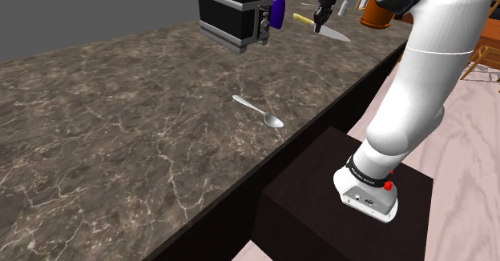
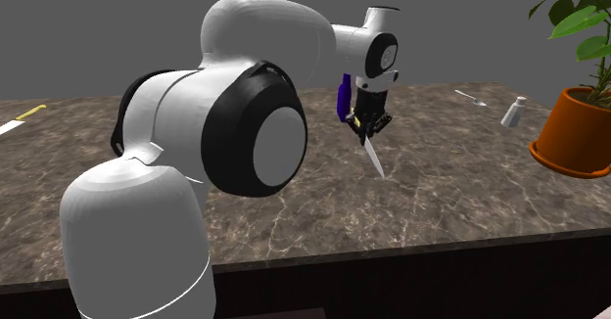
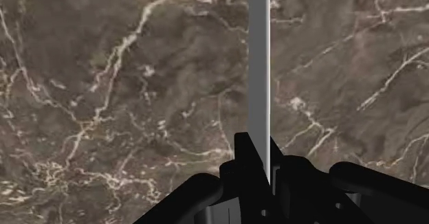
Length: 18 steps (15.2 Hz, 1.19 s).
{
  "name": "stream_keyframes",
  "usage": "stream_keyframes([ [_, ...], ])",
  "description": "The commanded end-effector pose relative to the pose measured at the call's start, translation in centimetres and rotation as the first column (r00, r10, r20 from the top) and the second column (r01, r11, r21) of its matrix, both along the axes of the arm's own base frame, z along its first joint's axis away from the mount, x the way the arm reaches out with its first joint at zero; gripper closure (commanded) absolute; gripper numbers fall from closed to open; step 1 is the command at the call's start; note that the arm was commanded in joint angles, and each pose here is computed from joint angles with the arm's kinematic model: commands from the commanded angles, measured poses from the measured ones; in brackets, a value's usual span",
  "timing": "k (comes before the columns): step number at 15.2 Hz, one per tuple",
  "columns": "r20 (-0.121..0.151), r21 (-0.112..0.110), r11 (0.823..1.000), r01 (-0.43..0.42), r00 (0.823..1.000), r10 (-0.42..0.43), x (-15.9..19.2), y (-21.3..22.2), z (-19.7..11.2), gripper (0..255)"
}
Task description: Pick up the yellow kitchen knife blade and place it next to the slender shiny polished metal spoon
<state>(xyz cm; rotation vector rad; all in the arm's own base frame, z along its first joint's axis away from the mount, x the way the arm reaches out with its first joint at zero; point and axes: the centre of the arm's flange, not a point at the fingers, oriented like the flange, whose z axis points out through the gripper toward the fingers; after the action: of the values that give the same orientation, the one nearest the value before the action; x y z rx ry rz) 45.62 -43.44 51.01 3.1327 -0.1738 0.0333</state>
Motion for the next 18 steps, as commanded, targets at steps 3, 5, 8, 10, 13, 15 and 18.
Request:
stream_keyframes([
  [3, 0.0, 0.0, 1.0, 0.0, 1.0, 0.0, 0.0, -0.1, 2.2, 255],
  [5, 0.0, 0.0, 1.0, 0.0, 1.0, 0.0, 0.0, -0.1, 3.3, 255],
  [8, 0.0, 0.0, 1.0, 0.0, 1.0, 0.0, 0.0, -0.1, 4.8, 255],
  [10, 0.0, 0.0, 1.0, 0.0, 1.0, 0.0, 0.0, -0.1, 5.9, 255],
  [13, 0.0, 0.0, 1.0, 0.0, 1.0, 0.0, 0.0, -0.1, 7.1, 255],
  [15, 0.0, 0.0, 1.0, 0.0, 1.0, 0.0, 0.2, 2.6, 7.2, 255],
  [18, 0.0, 0.0, 1.0, 0.0, 1.0, 0.0, 0.5, 6.5, 7.2, 255],
])
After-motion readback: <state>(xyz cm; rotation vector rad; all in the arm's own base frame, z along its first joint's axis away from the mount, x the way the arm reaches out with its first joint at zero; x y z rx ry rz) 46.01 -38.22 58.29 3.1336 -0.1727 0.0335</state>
